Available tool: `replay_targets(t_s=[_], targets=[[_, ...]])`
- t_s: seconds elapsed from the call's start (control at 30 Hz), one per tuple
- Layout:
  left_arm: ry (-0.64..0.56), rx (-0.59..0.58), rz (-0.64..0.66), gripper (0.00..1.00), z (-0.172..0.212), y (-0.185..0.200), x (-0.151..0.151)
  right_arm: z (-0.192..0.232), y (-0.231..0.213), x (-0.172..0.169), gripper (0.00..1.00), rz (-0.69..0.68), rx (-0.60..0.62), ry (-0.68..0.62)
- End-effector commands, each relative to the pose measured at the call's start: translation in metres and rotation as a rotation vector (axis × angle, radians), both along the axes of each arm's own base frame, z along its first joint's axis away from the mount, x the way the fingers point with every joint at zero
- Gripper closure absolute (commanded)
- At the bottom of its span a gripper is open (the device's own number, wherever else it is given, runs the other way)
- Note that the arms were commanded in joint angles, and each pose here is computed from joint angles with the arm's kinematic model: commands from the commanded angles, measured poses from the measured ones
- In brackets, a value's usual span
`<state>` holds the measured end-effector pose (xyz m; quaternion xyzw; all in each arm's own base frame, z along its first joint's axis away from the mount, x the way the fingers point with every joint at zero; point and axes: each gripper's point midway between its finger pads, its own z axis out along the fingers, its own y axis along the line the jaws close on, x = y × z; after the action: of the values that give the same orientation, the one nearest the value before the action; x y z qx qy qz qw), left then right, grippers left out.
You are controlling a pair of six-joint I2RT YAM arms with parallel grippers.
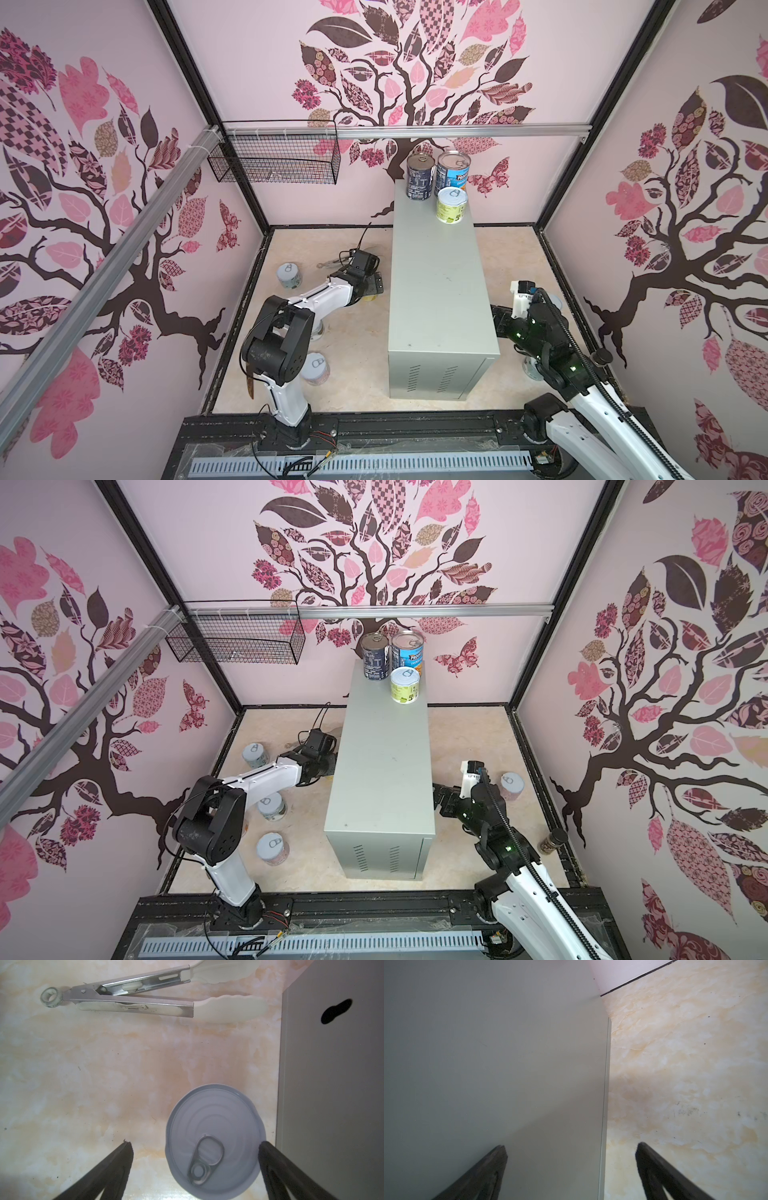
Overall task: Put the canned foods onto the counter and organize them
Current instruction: 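Close the left gripper on the small yellow can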
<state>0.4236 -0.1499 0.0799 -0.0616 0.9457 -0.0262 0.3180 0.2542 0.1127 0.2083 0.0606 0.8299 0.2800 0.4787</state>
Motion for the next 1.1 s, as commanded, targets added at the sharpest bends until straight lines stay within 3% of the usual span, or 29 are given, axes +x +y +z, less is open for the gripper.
replay_targets(t_s=[0.0, 0.33, 0.77, 1.07], targets=[[-0.032, -0.014, -0.043, 0.02, 0.02, -0.012, 0.01, 0.011, 0.005, 0.0, 0.0, 0.022, 0.003, -0.036], [-0.046, -0.082, -0.075, 0.02, 0.021, -0.025, 0.01, 0.008, 0.004, 0.0, 0.0, 0.018, -0.001, -0.034], [0.029, -0.023, -0.038, 0.02, -0.025, -0.015, 0.016, 0.004, 0.003, -0.001, 0.0, 0.019, -0.005, -0.027], [0.015, 0.003, -0.033, 0.06, -0.03, -0.015, 0.027, 0.002, 0.004, 0.0, 0.0, 0.021, -0.006, -0.021]])
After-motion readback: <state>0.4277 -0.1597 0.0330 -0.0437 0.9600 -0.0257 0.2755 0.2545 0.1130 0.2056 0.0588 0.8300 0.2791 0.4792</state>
